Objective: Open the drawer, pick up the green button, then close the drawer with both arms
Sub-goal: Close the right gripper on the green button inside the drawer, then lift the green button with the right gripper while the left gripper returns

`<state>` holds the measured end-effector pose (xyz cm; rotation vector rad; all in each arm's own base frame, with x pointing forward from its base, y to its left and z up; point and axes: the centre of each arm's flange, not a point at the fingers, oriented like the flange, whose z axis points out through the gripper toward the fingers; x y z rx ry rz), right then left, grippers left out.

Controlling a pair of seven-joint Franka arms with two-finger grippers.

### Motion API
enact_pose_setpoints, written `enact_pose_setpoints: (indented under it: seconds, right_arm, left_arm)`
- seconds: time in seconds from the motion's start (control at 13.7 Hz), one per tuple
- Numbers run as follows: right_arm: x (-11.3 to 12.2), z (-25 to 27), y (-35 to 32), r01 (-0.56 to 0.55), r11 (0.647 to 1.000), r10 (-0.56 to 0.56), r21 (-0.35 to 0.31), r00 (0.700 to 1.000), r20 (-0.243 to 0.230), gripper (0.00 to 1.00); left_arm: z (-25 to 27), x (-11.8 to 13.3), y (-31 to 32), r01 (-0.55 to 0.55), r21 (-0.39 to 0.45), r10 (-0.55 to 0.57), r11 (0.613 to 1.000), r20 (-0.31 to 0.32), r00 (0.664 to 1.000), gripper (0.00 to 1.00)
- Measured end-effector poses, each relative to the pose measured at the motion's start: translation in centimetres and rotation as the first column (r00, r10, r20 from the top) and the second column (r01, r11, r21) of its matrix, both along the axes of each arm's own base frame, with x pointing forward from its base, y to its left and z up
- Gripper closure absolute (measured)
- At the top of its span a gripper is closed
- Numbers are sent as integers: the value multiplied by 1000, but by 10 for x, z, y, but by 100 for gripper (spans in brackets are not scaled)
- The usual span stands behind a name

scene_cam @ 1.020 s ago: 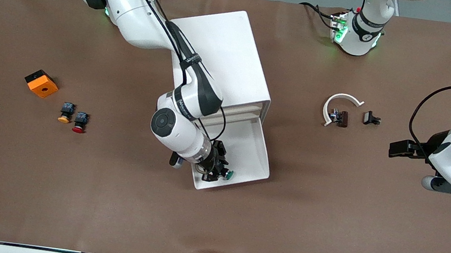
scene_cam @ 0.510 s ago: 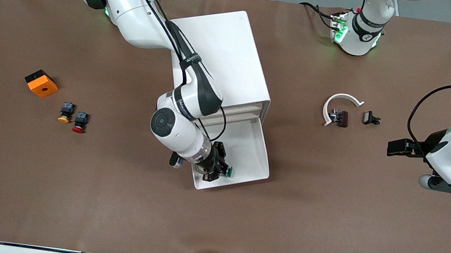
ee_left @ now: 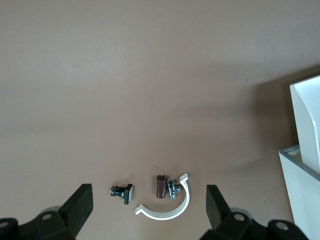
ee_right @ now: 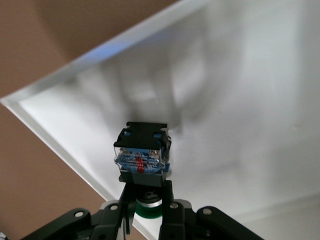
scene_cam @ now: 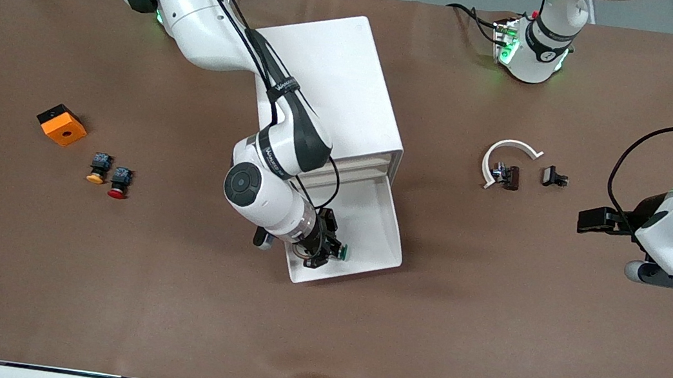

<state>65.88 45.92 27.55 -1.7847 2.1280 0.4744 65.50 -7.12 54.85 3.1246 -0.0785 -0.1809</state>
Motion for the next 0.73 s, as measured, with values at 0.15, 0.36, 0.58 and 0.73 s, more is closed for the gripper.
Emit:
enact_pose_setpoints:
  seconds: [0.15,0.36,0.58,0.73]
  right_arm:
    - [-1,14,3,9,999,-8,36,1000,-27,76]
    - [1,46,1,40,997,-38,69,999,-31,99]
    - [1,59,-1,38,996,-36,77,999,-32,99]
    - [1,60,-1,38,996,-36,77,999,-32,99]
  left_arm:
    - [0,0,0,1,0,-1,1000,0,1000,0]
    - [0,0,-1,2,0,-2,1000,-1,1000,0]
    - [-1,-1,-8,0,1,0,1000,-4,1000,0]
    - [-2,-2,-13,-5,3,5,1000,-5,1000,0]
